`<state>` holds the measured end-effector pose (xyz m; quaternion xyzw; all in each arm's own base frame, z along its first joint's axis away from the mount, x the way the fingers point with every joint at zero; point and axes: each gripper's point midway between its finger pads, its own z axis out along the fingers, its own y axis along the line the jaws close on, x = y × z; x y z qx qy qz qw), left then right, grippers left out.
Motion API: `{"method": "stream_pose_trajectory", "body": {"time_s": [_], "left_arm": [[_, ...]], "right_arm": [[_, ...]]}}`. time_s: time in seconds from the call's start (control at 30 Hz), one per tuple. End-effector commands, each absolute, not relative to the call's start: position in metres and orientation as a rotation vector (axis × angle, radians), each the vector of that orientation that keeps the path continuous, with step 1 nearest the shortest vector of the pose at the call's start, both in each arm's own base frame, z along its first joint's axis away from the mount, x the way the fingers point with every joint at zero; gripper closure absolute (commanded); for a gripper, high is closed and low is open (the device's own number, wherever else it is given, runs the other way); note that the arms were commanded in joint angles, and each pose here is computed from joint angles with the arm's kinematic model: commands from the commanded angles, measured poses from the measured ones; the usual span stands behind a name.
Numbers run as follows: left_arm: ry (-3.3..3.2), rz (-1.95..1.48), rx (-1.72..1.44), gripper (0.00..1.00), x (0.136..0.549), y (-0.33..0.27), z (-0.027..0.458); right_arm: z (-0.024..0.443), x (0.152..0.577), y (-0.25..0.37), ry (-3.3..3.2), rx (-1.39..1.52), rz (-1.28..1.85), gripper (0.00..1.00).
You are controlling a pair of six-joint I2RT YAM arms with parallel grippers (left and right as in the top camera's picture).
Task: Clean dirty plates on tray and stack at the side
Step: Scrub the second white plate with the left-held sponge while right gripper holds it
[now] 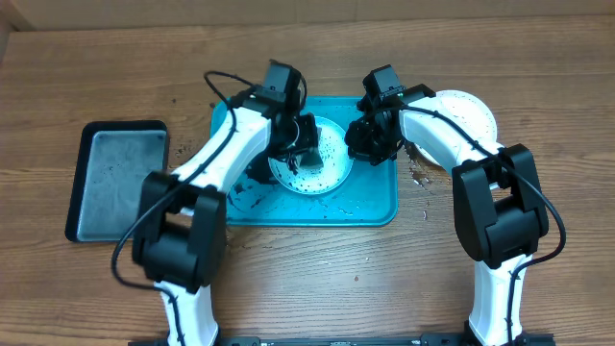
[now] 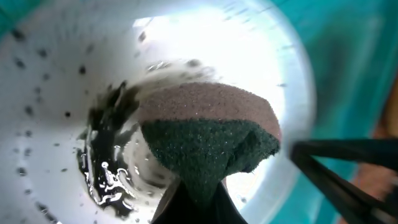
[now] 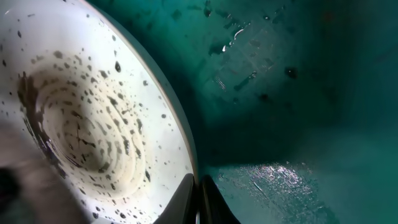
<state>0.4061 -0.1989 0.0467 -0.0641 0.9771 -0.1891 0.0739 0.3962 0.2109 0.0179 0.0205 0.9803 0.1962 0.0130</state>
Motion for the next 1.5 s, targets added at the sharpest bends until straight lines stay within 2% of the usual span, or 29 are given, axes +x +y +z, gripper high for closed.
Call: {"method": "stream_pose_trajectory", "body": {"time_s": [0.0,0.23,0.37,0.5,0.67,0.73,1.0,1.13,1.27,1.47], "left_arm": [[2.985,-0.534,-0.276,0.96,0.400,-0.199,0.024],[2.879,0.091,-0.348,0.96,0.418,-0.123,0.010],[2.854,0.225,-0.353,0.96,0.421,-0.096,0.021],[2.867,0.110,-0.352,0.96,0.431,-0.103,0.036],[2.851,-0.450,-0.205,0.96,0.446,-0.181,0.049],[2.840,-0.553,-0.185,0.96,0.445,-0.202,0.049],[2.931,-0.618,-0.177,0.96,0.424,-0.245,0.011],[2.987,-0.591,-0.148,0.96,0.414,-0.246,-0.008],[2.979,-0.343,-0.198,0.96,0.421,-0.210,-0.014],[2.922,0.176,-0.313,0.96,0.430,-0.123,-0.001]], "right_arm": [[0.015,0.395,0.208,3.064,0.088,0.566,0.96],[0.013,0.391,0.203,3.082,0.096,0.528,0.96],[0.008,0.386,0.189,3.112,0.112,0.409,0.96],[0.008,0.384,0.186,3.121,0.116,0.383,0.96],[0.008,0.384,0.187,3.121,0.114,0.389,0.96],[0.008,0.384,0.187,3.123,0.115,0.389,0.96],[0.008,0.381,0.186,3.136,0.117,0.382,0.96],[0.008,0.381,0.186,3.134,0.117,0.381,0.96],[0.009,0.382,0.186,3.133,0.117,0.381,0.96],[0.009,0.381,0.185,3.137,0.117,0.378,0.96]]}}
